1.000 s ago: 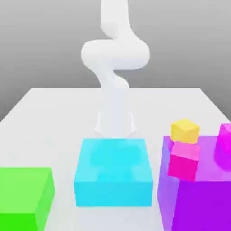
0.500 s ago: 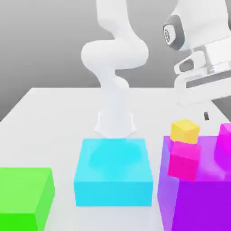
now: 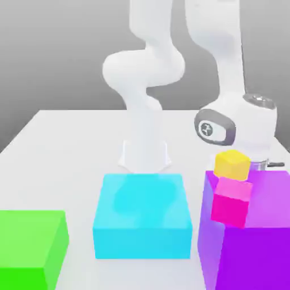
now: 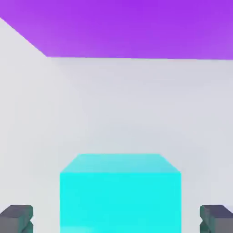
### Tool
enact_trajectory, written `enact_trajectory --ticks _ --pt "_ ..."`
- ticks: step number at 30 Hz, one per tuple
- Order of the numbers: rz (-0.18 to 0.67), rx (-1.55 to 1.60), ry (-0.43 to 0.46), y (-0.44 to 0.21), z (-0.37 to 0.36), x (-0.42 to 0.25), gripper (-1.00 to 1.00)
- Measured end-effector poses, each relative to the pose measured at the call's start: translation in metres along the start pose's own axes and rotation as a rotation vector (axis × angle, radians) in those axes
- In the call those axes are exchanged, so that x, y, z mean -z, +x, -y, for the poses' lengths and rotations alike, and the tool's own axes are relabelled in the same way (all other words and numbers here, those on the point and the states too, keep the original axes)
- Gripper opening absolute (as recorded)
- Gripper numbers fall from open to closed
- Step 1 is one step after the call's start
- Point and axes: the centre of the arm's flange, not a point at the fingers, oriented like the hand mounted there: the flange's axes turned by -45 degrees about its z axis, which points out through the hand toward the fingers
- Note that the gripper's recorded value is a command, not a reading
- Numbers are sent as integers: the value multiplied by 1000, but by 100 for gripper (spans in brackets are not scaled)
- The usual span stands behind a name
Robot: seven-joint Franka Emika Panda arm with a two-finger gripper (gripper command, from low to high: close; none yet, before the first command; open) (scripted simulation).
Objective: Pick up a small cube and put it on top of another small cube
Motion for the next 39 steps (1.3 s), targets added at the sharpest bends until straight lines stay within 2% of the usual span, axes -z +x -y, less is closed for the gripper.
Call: enact_trajectory --ticks 6,12,19,29,31,34,39 --pt "-2 1 1 0 0 0 -100" --pt "-2 0 -1 1 0 51 -100" --pt "11 249 50 12 61 103 -100" --pt "35 673 170 27 151 203 -100" --pt "27 661 169 64 132 228 -100" --pt "5 535 141 146 51 270 -100" --pt "-3 352 45 213 -76 324 -100"
